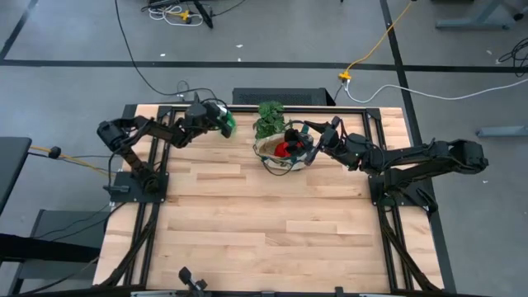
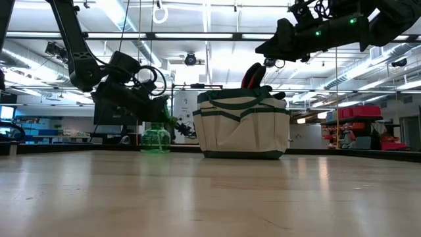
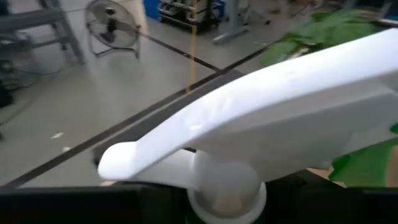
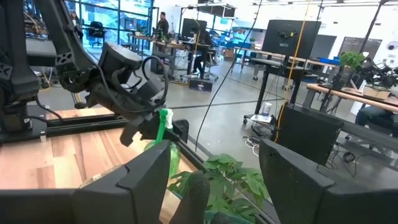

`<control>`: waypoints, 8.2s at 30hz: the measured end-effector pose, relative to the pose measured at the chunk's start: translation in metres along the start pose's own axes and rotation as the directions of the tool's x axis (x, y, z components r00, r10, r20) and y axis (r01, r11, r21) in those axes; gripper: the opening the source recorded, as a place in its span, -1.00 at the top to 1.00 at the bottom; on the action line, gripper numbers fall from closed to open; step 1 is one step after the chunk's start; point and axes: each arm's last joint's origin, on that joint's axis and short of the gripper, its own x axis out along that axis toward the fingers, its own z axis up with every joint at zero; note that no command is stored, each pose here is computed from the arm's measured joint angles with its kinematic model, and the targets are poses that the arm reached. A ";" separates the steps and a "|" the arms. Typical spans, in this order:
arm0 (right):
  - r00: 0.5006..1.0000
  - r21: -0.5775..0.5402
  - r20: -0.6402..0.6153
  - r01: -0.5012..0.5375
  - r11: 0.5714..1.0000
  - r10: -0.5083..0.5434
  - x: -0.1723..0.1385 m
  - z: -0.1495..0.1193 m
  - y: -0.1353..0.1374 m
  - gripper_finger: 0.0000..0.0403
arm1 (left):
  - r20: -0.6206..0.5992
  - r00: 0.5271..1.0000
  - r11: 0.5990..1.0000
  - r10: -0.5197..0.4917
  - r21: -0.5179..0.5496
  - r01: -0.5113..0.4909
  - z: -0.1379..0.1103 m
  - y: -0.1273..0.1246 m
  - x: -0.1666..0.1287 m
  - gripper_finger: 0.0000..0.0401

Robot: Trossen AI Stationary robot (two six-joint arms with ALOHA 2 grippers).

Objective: Pick & Place Garden tools in Gardening bag
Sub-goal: Put the green spray bottle into the green gardening bag, then return to Home Position

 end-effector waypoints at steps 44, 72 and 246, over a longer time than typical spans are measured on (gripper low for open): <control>1.000 0.092 -0.012 -0.007 0.996 0.008 0.000 -0.001 0.000 -0.23 | 0.277 0.816 0.860 -0.508 0.115 0.497 0.129 -0.166 -0.070 0.34; 1.000 0.094 -0.005 -0.030 0.995 0.030 0.000 -0.001 0.001 -0.23 | 0.094 0.883 0.876 -0.459 0.216 0.432 0.115 -0.196 -0.018 0.34; 0.872 0.220 0.085 -0.488 0.844 0.482 -0.106 -0.073 0.010 -0.23 | 0.053 0.854 0.854 -0.517 0.094 0.511 -0.039 -0.072 -0.188 -0.45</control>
